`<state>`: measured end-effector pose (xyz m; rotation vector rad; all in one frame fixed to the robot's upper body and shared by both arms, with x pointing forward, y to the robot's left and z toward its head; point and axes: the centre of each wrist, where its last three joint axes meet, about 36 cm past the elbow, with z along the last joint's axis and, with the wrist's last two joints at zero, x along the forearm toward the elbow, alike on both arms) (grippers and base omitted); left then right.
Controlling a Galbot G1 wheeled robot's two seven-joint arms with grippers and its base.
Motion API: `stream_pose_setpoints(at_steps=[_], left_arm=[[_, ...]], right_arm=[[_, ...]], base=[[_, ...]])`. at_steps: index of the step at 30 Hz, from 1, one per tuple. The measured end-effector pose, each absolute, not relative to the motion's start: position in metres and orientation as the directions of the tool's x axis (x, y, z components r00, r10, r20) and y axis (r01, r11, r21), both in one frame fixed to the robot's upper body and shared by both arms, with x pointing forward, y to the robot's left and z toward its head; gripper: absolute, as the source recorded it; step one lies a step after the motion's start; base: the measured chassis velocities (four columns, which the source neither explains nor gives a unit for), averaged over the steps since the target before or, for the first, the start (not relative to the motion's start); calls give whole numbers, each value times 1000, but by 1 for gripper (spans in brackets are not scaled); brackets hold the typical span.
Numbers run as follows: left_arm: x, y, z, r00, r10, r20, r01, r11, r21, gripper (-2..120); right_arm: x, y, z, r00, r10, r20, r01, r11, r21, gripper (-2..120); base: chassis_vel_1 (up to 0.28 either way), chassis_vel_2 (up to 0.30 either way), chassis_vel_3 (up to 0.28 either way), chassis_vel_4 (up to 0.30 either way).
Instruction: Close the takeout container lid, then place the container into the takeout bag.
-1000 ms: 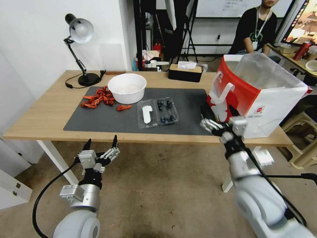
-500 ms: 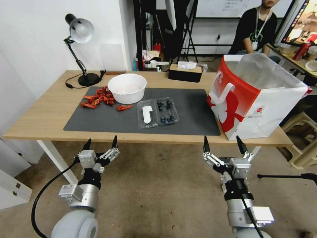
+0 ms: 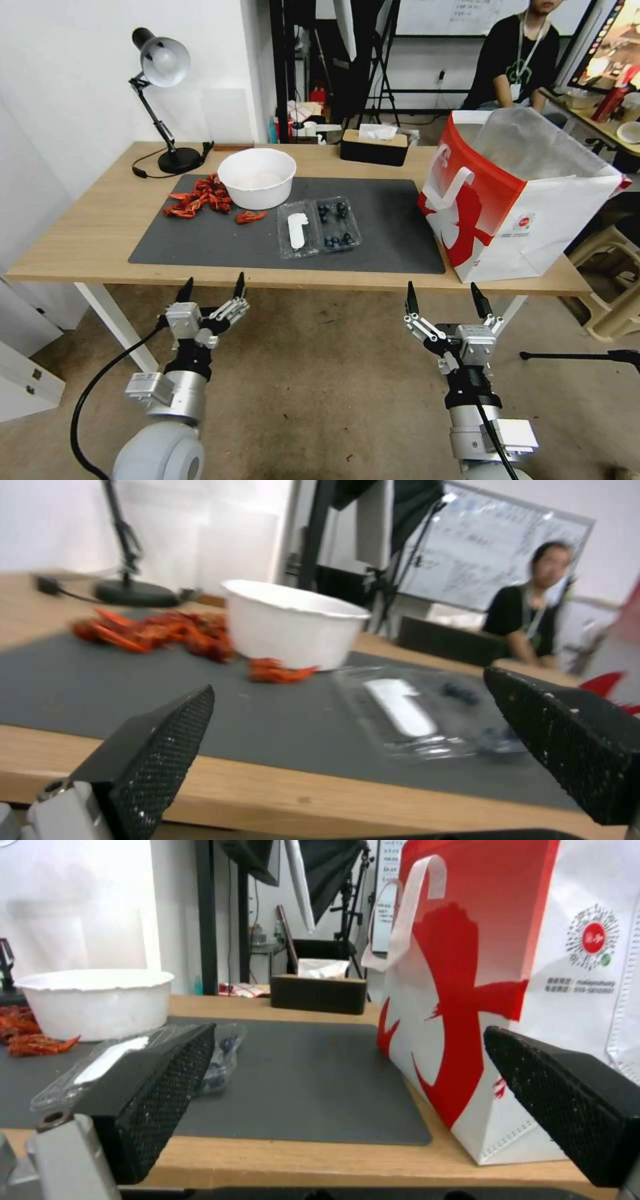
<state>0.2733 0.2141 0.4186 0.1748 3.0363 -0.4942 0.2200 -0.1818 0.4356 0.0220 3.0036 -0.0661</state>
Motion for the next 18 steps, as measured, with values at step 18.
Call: stream_pose_setpoints(at_steps=[18], left_arm=[[331, 176, 480, -909, 397, 130, 19, 350, -937, 100]], right_arm=[[227, -182, 420, -994, 3, -108, 8, 999, -51, 100]], base=[[0, 0, 0, 0]])
